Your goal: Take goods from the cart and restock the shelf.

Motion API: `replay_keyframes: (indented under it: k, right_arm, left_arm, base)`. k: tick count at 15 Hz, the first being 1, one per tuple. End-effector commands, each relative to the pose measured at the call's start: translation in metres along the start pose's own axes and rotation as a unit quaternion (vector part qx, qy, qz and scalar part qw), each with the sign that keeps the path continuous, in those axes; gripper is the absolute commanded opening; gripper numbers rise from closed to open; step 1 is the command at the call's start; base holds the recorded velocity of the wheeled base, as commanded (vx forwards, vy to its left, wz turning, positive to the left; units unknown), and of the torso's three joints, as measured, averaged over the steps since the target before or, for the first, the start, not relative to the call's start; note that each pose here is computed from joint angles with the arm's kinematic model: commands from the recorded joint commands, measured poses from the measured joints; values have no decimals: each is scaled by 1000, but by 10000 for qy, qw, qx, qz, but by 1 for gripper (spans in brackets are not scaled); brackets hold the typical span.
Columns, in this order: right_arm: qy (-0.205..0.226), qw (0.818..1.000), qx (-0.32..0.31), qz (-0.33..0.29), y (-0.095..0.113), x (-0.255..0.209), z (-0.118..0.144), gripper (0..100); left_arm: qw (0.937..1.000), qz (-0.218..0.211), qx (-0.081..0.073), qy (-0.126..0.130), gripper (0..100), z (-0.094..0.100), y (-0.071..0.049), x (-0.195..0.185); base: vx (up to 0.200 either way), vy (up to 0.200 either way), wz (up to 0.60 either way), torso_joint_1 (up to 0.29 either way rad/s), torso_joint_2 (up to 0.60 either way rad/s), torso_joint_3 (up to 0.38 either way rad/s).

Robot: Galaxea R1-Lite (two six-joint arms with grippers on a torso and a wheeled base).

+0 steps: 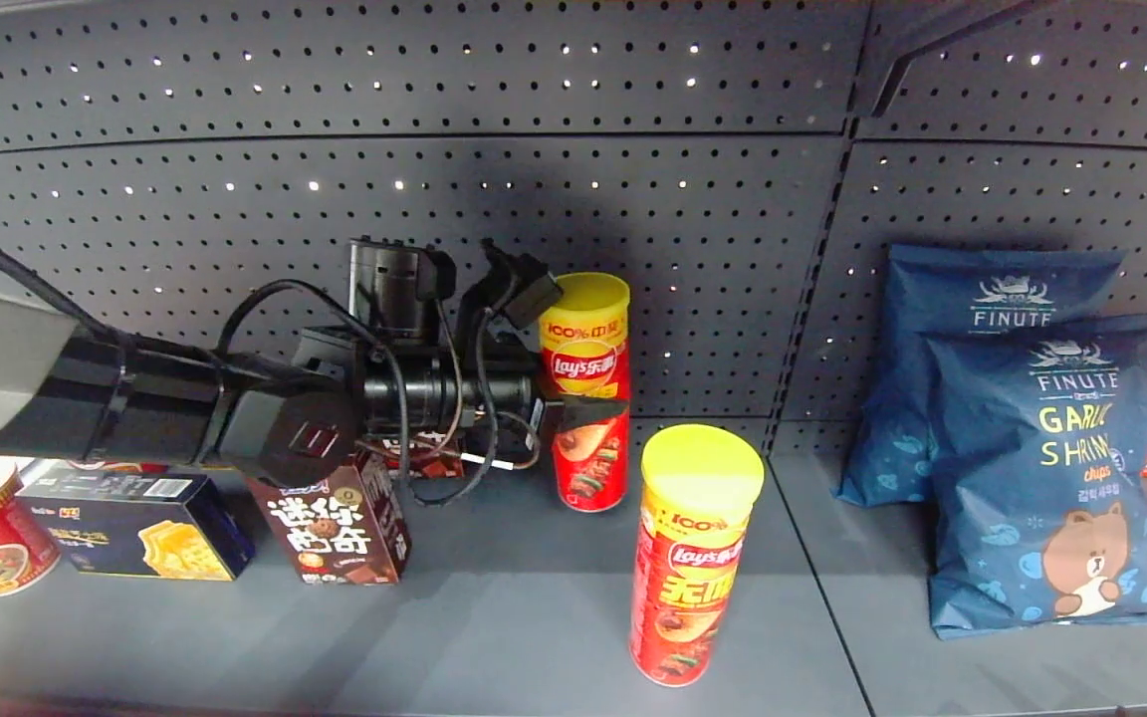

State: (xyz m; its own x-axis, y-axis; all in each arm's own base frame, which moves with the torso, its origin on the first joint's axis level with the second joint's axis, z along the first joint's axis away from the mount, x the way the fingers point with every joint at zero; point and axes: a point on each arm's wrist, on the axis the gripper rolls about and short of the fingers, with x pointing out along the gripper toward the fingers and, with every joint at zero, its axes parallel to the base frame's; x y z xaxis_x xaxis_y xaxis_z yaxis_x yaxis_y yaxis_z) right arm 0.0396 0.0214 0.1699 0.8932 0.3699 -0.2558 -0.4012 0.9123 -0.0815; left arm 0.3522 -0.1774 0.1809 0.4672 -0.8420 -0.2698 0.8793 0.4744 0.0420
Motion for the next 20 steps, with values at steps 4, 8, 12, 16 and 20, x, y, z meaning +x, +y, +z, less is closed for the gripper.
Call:
replay_keyframes:
  k: [4, 8, 12, 16, 20]
  right_arm:
    - [9, 10000, -5, -2, 0, 1, 0, 100]
    - [-6, 10000, -2, -3, 0, 0, 1, 100]
    - [-6, 10000, -2, -3, 0, 0, 1, 100]
    - [-5, 10000, 0, -18, 0, 0, 1, 100]
    - [-27, 10000, 7, -26, 0, 0, 1, 100]
  left_arm:
    - [9999, -36, 104, 61, 0, -10, 11, 21]
    - [9996, -86, 207, 155, 0, -20, 15, 32]
    - [9995, -133, 253, 107, 0, -20, 17, 44]
    - [9994, -193, 246, 134, 0, -24, 16, 52]
    - [9991, -300, 245, 172, 0, -29, 11, 63]
  base:
    - [0, 0, 0, 0, 0, 0]
    - [0, 0, 0, 0, 0, 0]
    - [0, 0, 0, 0, 0, 0]
    - [0, 0, 0, 0, 0, 0]
    - [0, 0, 0, 0, 0, 0]
